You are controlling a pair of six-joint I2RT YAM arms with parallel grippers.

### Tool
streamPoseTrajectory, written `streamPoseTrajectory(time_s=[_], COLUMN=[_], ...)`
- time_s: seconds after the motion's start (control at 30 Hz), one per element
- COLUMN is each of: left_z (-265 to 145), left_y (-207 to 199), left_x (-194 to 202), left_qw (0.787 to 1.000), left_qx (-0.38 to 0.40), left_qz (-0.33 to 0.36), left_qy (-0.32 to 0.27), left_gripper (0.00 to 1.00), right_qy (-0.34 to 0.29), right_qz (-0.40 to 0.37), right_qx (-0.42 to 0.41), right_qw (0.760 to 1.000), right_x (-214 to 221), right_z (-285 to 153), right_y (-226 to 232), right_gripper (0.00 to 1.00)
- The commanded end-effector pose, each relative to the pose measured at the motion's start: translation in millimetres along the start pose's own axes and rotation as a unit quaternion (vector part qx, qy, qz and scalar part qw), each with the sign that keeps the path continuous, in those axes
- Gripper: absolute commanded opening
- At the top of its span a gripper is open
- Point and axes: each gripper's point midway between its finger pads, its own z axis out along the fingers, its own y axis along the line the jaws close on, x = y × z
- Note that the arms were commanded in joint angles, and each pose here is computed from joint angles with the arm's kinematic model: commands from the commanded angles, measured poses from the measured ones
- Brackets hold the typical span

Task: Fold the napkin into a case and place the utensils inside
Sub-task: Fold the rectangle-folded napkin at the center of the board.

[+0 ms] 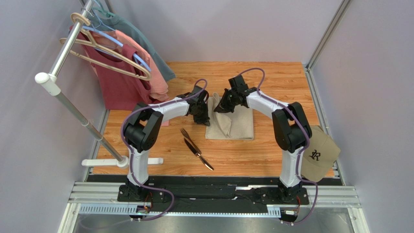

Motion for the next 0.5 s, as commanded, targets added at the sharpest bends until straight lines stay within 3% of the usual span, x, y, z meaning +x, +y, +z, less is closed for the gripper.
streamPoseTrajectory(time_s=[0.0, 0.47], left_z=[-7.7, -9.6], left_y=[9.1, 15.9], left_x=[2.3, 7.6], left_qw=[1.0, 0.999], left_qx=[-0.021, -0.023], left_qz=[0.003, -0.02], left_qy=[-0.005, -0.016], left_gripper=[0.12, 0.13], right_qy=[0.006, 0.018], right_qz=[0.001, 0.001], right_qx=[-0.011, -0.005], right_qw=[1.0, 1.0], right_x=[3.5, 6.8], right_z=[6.6, 20.5], right_y=[4.4, -0.6], right_gripper=[0.0, 0.0])
